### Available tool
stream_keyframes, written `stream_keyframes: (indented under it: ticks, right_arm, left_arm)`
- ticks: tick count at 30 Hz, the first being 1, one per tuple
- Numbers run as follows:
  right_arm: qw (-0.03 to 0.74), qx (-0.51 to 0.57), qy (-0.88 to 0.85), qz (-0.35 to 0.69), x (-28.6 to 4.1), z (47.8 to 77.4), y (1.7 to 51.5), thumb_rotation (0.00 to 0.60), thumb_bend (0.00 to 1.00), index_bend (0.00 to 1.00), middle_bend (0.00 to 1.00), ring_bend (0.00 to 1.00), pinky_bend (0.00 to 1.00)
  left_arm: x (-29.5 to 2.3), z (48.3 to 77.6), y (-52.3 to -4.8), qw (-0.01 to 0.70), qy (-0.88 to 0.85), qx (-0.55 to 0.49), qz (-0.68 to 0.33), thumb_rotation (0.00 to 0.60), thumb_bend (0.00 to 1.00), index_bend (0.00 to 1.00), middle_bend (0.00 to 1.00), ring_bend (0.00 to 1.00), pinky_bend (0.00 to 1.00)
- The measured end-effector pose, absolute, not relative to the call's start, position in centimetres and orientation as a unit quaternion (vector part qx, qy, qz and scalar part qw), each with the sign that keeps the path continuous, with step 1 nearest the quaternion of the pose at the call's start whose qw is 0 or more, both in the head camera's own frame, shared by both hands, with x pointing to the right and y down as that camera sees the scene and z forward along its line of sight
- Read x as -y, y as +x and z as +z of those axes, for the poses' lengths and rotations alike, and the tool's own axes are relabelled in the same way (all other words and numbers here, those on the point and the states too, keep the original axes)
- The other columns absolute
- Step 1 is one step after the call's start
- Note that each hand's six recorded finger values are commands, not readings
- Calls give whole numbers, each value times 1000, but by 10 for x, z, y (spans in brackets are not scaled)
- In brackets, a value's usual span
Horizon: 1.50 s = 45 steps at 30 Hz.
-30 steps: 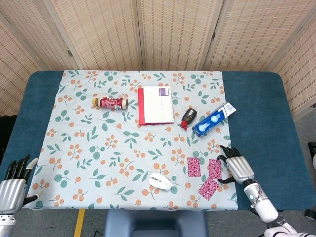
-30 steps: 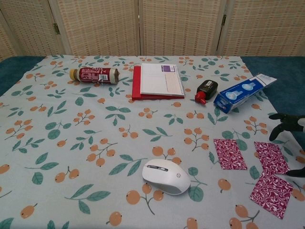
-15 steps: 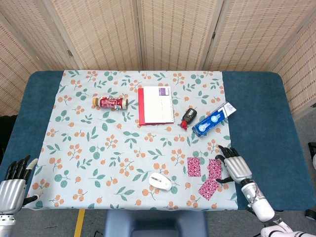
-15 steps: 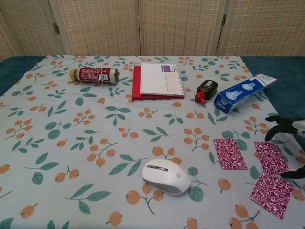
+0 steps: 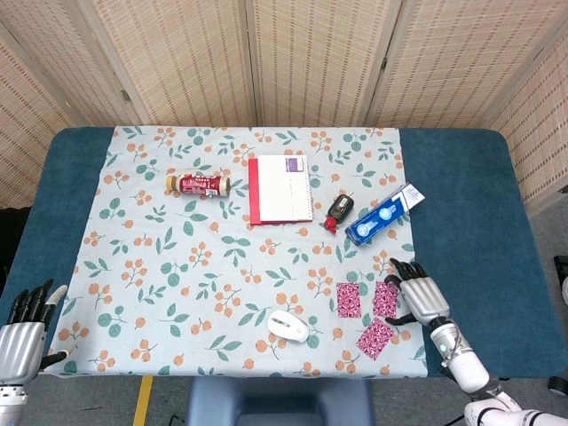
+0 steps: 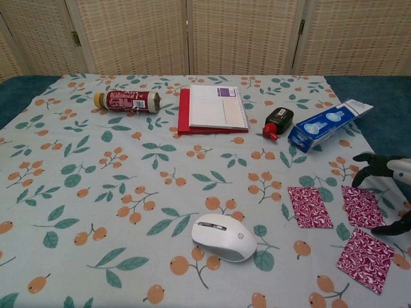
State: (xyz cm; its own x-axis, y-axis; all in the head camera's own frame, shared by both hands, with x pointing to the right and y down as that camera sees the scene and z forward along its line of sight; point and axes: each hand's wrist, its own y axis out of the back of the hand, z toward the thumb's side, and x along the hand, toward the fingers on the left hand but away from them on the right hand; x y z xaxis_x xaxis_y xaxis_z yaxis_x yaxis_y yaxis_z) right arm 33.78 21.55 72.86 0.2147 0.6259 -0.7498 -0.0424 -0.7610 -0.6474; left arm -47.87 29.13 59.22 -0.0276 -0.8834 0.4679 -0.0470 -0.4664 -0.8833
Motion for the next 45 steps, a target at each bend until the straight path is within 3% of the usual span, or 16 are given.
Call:
stream_keyframes:
  ticks: [31, 39, 45]
  right_arm:
    - [270, 232, -731, 583, -210, 714, 341, 486, 110, 307, 38, 0, 0]
    - [272, 242, -746, 557, -204, 694, 326, 485, 109, 307, 38, 0, 0]
    - [261, 229, -769, 538, -200, 699, 301, 486, 110, 307, 36, 0, 0]
  left_arm:
    - [-292, 593, -478, 346, -608, -384, -603, 600, 234, 130, 35, 75, 0]
    - [-291, 593, -478, 346, -609, -385, -601, 600, 234, 129, 35, 75, 0]
    - [-290, 594, -477, 345, -611, -385, -599, 600, 234, 129, 35, 75, 0]
